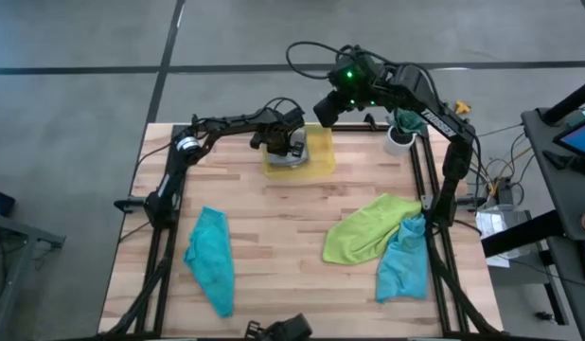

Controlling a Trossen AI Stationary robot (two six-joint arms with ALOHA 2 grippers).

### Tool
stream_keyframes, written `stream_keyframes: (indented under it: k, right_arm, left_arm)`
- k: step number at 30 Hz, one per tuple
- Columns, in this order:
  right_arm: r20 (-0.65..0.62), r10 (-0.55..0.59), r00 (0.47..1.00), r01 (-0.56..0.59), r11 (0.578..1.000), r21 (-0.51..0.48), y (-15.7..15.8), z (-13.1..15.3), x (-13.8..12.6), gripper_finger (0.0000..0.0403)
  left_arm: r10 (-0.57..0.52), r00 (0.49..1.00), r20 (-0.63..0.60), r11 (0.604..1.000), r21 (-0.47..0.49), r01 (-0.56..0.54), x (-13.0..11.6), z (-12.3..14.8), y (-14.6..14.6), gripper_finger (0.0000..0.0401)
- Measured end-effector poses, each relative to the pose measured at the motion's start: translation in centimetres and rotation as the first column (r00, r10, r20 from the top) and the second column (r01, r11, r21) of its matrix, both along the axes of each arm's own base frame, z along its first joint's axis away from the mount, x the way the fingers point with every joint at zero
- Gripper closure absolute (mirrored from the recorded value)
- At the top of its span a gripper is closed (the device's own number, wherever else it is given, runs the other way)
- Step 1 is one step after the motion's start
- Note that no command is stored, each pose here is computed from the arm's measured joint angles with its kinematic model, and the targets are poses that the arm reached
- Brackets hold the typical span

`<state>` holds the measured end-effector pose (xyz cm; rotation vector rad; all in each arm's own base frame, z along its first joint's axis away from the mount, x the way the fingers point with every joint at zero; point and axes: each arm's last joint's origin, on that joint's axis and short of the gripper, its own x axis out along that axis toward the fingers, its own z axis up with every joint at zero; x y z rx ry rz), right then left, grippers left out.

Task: Fold microfiber towels
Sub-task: Put the gray microfiber cloth into the bin

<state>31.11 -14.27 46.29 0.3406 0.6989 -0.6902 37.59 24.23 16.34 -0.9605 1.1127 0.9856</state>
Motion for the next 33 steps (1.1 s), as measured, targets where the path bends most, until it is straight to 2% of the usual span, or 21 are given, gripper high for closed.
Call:
stream_keyframes:
  k: [7,15,24,33]
  right_arm:
    - [0.002,0.0,1.0,0.0,1.0,-0.001,0.0,0.0,0.0,0.0392]
    - [0.008,0.0,1.0,0.0,1.0,-0.003,0.0,0.1,0.0,0.0392]
    - [0.019,0.0,1.0,0.001,1.0,-0.009,-0.1,0.1,0.1,0.0392]
    - [0.032,0.0,0.999,0.0,1.0,-0.014,-0.1,0.2,0.3,0.0392]
  left_arm:
    - [-0.021,1.0,0.008,1.0,-0.006,0.021,0.1,0.6,0.0,0.0401]
    - [-0.095,0.994,-0.056,0.995,-0.037,0.093,-0.4,0.3,-0.9,0.0401]
    - [-0.115,0.993,-0.038,0.993,-0.023,0.114,-0.1,1.3,-1.4,0.0401]
    - [-0.197,0.98,-0.022,0.98,-0.013,0.197,-0.1,2.3,-2.0,0.0401]
